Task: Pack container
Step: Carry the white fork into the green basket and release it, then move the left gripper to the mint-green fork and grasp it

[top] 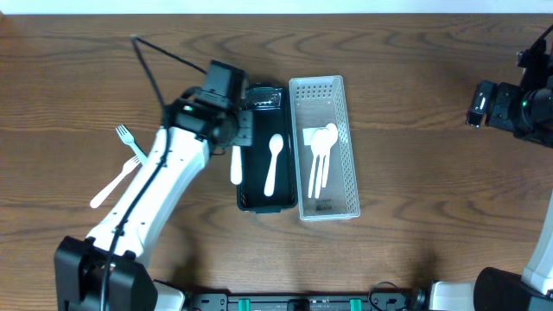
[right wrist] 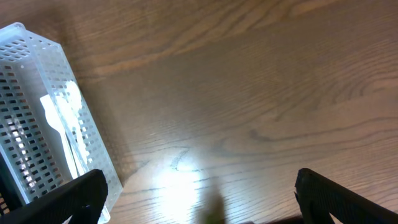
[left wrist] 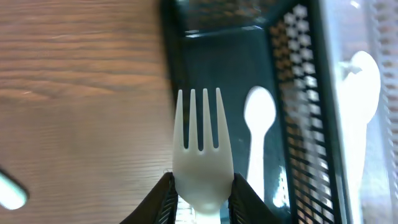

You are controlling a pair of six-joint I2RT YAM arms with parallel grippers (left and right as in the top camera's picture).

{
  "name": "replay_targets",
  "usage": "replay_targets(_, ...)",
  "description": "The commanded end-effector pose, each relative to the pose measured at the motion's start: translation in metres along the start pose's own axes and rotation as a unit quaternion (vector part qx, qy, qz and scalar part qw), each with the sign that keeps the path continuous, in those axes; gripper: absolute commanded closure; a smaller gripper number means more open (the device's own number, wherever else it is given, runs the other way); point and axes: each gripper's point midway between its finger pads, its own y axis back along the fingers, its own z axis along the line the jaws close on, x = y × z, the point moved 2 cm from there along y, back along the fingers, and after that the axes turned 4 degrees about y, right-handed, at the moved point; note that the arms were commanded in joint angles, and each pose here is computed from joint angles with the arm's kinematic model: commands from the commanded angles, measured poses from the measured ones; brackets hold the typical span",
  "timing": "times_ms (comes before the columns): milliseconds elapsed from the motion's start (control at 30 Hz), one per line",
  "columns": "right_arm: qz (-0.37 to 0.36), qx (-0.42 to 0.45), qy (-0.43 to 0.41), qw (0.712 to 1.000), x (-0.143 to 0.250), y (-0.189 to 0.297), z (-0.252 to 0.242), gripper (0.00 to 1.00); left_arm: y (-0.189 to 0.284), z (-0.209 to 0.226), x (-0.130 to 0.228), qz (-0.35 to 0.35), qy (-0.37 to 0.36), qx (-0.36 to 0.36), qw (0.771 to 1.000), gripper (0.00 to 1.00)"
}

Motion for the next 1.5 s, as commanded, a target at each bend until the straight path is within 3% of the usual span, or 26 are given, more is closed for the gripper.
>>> replay_targets(0, 0.002, -0.001, -0.007, 1.000, 0.001, -0.001, -0.002, 0.01, 0.003, -0.018, 0.000, -0.007, -0.033, 0.011, 0.999, 0.94)
replay_targets(333, 0.002, -0.001, -0.007, 1.000, 0.000, -0.001, -0.002, 0.01, -0.006, -0.033, 0.007, 0.005, -0.026, 0.016, 1.000, 0.94)
replay_targets(933, 0.005, -0.010, -0.007, 1.000, 0.002, 0.000, 0.001, 0.01, -0.089, -0.036, 0.040, 0.109, -0.034, -0.010, 0.993, 0.92)
replay_targets(967, 0.005, -0.010, -0.007, 1.000, 0.002, 0.000, 0.001, 0.01, -0.093, -0.035, 0.043, 0.115, -0.034, -0.012, 0.993, 0.78)
replay_targets(1033, 0.006, -0.010, -0.007, 1.000, 0.002, 0.000, 0.001, 0.01, -0.096, -0.035, 0.045, 0.120, -0.035, -0.014, 0.992, 0.29)
replay_targets(1067, 0.006, -0.010, -0.007, 1.000, 0.002, 0.000, 0.001, 0.01, -0.096, -0.035, 0.044, 0.119, -0.041, -0.014, 0.992, 0.21)
replay_targets(1200, 0.008, -0.010, -0.007, 1.000, 0.003, 0.000, 0.001, 0.01, -0.080, -0.037, 0.031, 0.104, -0.081, -0.012, 0.991, 0.12)
replay_targets(1467, 0.006, -0.010, -0.007, 1.000, 0.002, 0.000, 0.001, 0.01, 0.025, -0.035, -0.034, 0.026, -0.133, -0.050, 0.990, 0.04)
